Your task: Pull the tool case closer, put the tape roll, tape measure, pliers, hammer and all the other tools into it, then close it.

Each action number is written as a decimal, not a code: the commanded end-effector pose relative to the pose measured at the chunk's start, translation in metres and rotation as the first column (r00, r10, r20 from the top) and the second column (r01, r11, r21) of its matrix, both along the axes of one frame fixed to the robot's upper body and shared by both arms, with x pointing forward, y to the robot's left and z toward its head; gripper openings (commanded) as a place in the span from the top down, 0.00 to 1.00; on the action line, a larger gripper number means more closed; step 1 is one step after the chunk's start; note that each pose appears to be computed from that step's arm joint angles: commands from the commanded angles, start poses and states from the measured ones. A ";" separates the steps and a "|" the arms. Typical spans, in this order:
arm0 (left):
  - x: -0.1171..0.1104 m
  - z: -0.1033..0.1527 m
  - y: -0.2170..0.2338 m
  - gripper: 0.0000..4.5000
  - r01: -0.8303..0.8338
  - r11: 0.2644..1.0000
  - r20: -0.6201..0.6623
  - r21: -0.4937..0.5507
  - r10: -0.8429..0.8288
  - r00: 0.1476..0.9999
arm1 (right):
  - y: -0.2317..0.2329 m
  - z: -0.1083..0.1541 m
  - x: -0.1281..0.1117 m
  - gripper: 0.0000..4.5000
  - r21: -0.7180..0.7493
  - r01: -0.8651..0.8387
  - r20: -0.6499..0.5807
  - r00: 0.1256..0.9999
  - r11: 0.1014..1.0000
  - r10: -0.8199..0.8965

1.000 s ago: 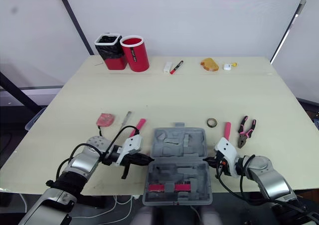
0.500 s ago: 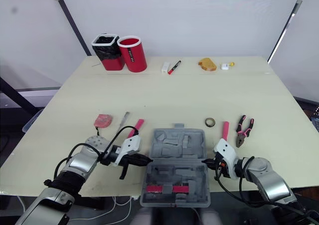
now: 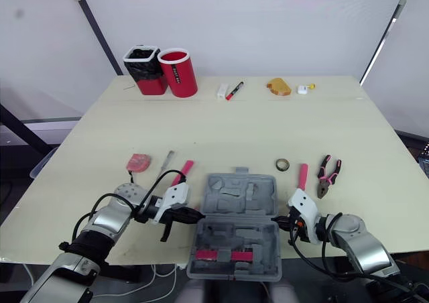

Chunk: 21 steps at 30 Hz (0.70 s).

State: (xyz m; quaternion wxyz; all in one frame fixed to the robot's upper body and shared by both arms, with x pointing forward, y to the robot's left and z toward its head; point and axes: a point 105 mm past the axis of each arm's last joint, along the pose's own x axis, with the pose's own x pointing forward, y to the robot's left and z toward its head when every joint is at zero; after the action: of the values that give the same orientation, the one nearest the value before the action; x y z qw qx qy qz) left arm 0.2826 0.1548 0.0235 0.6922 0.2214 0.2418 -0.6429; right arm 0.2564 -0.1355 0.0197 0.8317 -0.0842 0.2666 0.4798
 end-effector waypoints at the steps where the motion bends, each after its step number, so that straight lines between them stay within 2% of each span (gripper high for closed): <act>1: -0.015 -0.022 0.013 0.98 -0.009 0.997 -0.094 0.075 0.016 0.995 | 0.004 0.006 0.001 1.00 0.014 -0.016 0.024 1.000 1.000 0.016; 21: -0.025 -0.023 0.012 0.98 0.017 0.997 -0.139 0.071 -0.007 0.990 | 0.005 0.005 -0.007 1.00 0.024 -0.044 -0.018 0.999 0.999 0.045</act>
State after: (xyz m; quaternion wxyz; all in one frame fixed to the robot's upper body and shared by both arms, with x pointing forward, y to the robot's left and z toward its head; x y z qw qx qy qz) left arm 0.2754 0.1589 0.0231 0.6860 0.2125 0.2546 -0.6476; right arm 0.2545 -0.1360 0.0189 0.8279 -0.0790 0.2738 0.4832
